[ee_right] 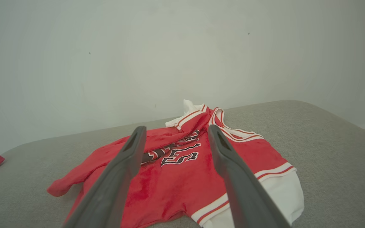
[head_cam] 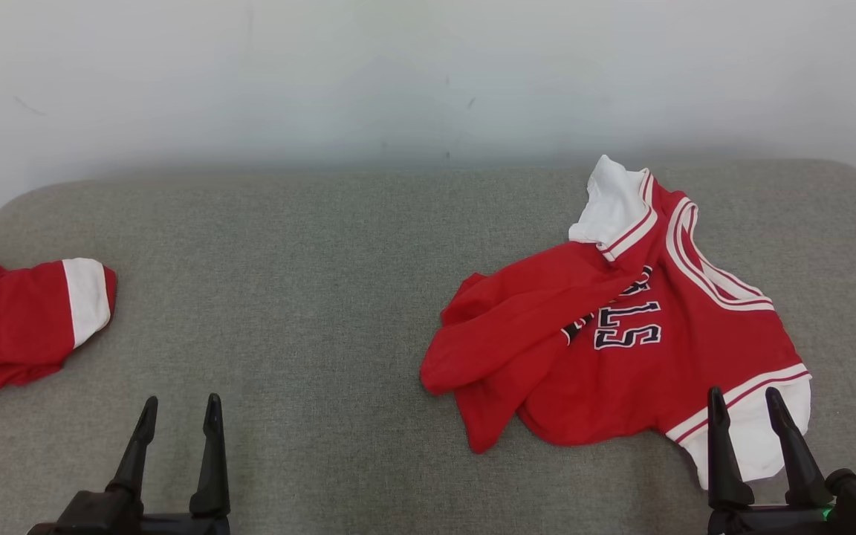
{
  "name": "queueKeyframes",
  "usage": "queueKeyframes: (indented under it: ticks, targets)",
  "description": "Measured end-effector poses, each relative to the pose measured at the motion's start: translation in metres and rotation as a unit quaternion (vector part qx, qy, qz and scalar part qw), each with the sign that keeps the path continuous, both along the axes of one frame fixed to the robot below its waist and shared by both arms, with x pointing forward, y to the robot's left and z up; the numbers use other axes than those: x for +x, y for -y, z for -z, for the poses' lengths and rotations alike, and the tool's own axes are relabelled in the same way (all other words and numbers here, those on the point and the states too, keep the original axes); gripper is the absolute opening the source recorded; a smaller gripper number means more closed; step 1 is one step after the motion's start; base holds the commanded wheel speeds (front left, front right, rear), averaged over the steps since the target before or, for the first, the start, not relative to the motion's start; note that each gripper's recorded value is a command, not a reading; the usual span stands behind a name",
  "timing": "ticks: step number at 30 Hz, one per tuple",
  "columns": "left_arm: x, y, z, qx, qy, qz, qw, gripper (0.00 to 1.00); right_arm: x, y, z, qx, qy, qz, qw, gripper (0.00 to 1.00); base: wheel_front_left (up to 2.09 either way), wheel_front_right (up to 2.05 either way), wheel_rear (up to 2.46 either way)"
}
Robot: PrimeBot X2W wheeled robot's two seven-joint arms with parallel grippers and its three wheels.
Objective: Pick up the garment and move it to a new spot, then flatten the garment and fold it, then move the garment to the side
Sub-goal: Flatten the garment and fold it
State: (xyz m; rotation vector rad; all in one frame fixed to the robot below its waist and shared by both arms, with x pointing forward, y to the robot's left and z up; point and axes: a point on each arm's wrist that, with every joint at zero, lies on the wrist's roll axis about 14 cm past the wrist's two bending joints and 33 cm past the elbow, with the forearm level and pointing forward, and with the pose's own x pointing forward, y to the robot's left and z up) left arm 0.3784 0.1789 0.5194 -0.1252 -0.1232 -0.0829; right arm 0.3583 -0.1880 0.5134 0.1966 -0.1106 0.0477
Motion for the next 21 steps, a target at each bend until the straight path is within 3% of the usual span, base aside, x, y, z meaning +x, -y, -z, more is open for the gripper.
queueKeyframes:
  ticks: [5, 12, 21]
  targets:
    - [0.001, 0.010, 0.004, -0.001, -0.006, 0.015, 1.000, 1.00, 0.000, -0.002, 0.003, -0.001, -0.004, -0.002, 1.000, 1.00, 0.00, 0.00, 0.00]
    - [0.008, 0.066, 0.011, -0.002, -0.017, 0.100, 0.995, 1.00, 0.004, -0.001, 0.005, 0.000, -0.008, 0.001, 1.000, 1.00, 0.00, 0.00, 0.00]
    - [0.009, 0.149, 0.040, -0.004, -0.062, 0.229, 0.971, 1.00, 0.005, 0.016, 0.009, -0.001, -0.013, 0.028, 1.000, 1.00, 0.00, 0.00, 0.00]
